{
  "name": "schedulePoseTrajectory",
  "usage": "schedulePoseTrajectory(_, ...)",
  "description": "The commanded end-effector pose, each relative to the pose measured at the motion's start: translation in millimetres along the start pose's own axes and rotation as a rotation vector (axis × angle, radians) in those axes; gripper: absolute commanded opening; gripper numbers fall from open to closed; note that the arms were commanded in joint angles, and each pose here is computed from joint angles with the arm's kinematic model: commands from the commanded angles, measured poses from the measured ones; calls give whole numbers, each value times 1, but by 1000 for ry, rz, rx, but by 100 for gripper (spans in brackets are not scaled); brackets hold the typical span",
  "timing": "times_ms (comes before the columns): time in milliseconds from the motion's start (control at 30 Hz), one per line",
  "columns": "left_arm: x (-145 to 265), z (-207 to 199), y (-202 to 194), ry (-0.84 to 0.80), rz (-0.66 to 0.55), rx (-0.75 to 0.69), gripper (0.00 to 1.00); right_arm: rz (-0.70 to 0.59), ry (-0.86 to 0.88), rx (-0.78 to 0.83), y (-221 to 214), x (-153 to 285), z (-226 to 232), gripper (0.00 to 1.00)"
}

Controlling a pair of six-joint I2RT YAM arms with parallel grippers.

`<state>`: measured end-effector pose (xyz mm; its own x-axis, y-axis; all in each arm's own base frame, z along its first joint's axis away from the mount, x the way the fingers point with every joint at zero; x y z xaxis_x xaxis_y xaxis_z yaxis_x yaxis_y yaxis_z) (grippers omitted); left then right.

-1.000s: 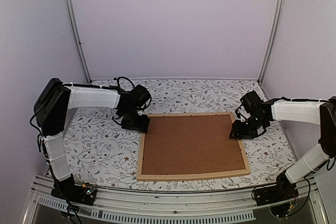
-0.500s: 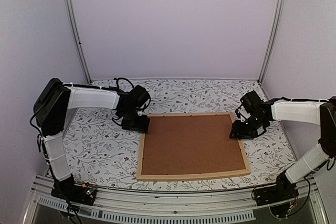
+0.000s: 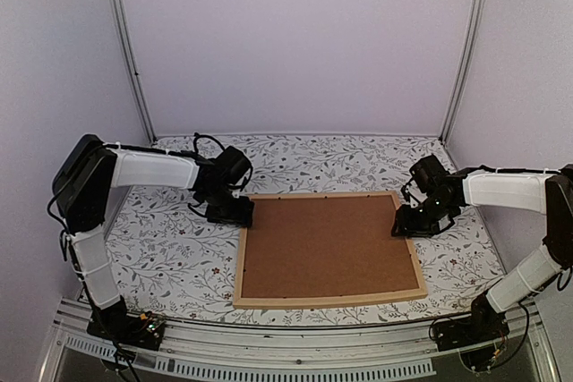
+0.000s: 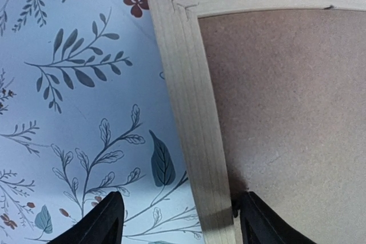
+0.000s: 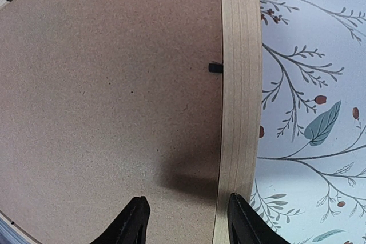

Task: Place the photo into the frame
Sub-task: Press the fastener onto the backboard, then press the fastener onto the frame body.

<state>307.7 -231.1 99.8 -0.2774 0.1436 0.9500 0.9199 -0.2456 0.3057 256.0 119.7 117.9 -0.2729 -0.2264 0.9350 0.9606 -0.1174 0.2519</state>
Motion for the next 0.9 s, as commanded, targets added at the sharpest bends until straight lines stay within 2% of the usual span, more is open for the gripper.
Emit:
schedulePoseTrajectory(0,3,2,-1,-30,-14,14,73,15,-22,-12,-2,1,-5,50)
schedulePoseTrajectory(167,42,2,20,-80,-170,37,76,-11,-16,-26,0,16,-3,50)
schedulePoseTrajectory(267,55,3,23,-96,-207,39,77,-17,-16,-50,-1,26,-2,51)
schedulePoseTrajectory(633,44,6,-6,-148,-149,32,80,70,-52,-130,-32,37,-10,51)
schedulePoseTrajectory(867,40,4,-15,-187,-131,31,80,64,-128,-162,-50,42,-18,50)
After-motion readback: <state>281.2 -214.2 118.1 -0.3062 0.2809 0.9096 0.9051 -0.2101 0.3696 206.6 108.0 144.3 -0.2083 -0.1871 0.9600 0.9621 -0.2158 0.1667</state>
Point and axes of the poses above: each gripper's point midway between its finger pads, its own x axis back along the fingers, its own z axis along the line the jaws close on, y = z × x, the point moved 8 cm from there along x, back along the fingers, and after that the axes turned 6 degrees about -x, right-handed, at the moved point
